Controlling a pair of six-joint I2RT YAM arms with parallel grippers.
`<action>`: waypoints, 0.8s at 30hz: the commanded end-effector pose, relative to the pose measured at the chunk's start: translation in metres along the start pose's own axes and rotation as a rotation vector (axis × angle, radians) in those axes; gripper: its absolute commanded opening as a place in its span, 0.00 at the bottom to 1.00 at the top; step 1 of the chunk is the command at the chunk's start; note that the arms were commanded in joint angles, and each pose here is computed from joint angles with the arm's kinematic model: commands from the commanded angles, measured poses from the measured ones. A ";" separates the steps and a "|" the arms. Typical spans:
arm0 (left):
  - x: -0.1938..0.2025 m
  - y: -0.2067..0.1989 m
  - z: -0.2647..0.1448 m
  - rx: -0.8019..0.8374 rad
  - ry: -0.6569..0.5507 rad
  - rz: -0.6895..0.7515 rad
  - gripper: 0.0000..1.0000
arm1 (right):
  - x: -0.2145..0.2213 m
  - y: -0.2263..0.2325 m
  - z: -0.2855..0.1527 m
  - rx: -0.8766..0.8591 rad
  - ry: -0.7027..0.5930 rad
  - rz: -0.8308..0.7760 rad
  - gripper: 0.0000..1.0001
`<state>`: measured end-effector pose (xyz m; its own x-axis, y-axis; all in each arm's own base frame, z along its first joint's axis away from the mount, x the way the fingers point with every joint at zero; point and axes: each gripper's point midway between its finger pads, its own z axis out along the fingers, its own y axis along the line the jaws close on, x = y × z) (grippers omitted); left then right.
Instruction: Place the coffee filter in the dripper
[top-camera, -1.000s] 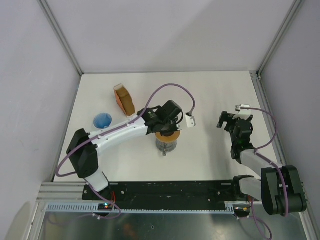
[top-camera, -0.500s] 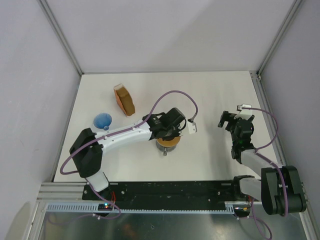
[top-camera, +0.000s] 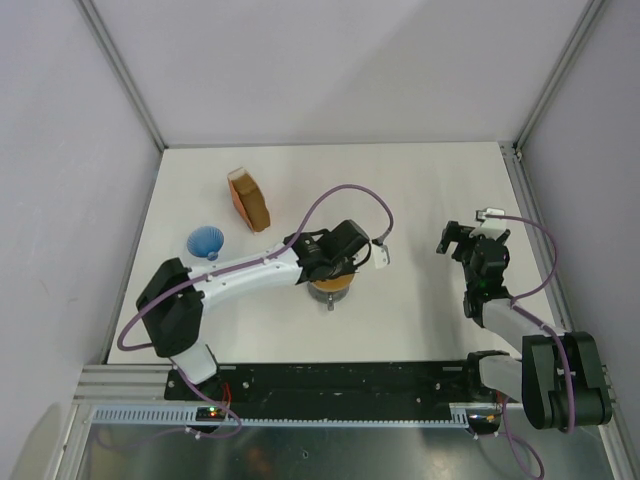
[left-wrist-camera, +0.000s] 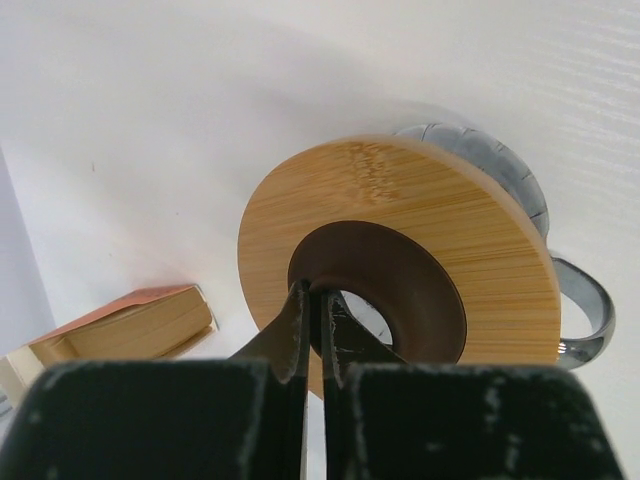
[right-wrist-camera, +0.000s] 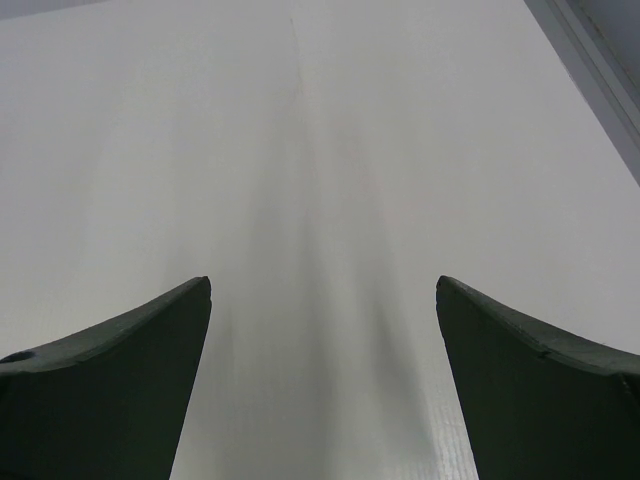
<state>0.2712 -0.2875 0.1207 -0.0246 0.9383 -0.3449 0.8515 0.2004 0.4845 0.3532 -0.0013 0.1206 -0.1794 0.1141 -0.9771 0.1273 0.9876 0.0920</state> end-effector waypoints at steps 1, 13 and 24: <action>-0.008 0.025 -0.027 -0.106 -0.033 -0.025 0.00 | -0.013 0.003 0.003 -0.013 -0.050 0.028 0.99; 0.003 0.006 -0.022 -0.041 -0.030 -0.016 0.00 | -0.012 0.003 0.003 -0.018 -0.046 0.031 0.99; 0.003 -0.003 -0.010 -0.004 -0.016 -0.006 0.01 | -0.012 0.003 0.003 -0.020 -0.047 0.034 0.99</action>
<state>0.2628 -0.2723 0.1201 -0.0282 0.9453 -0.3248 0.8507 0.1933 0.4888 0.3551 0.0016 0.1213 -0.1729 0.1326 -0.9760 0.1112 0.9872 0.1145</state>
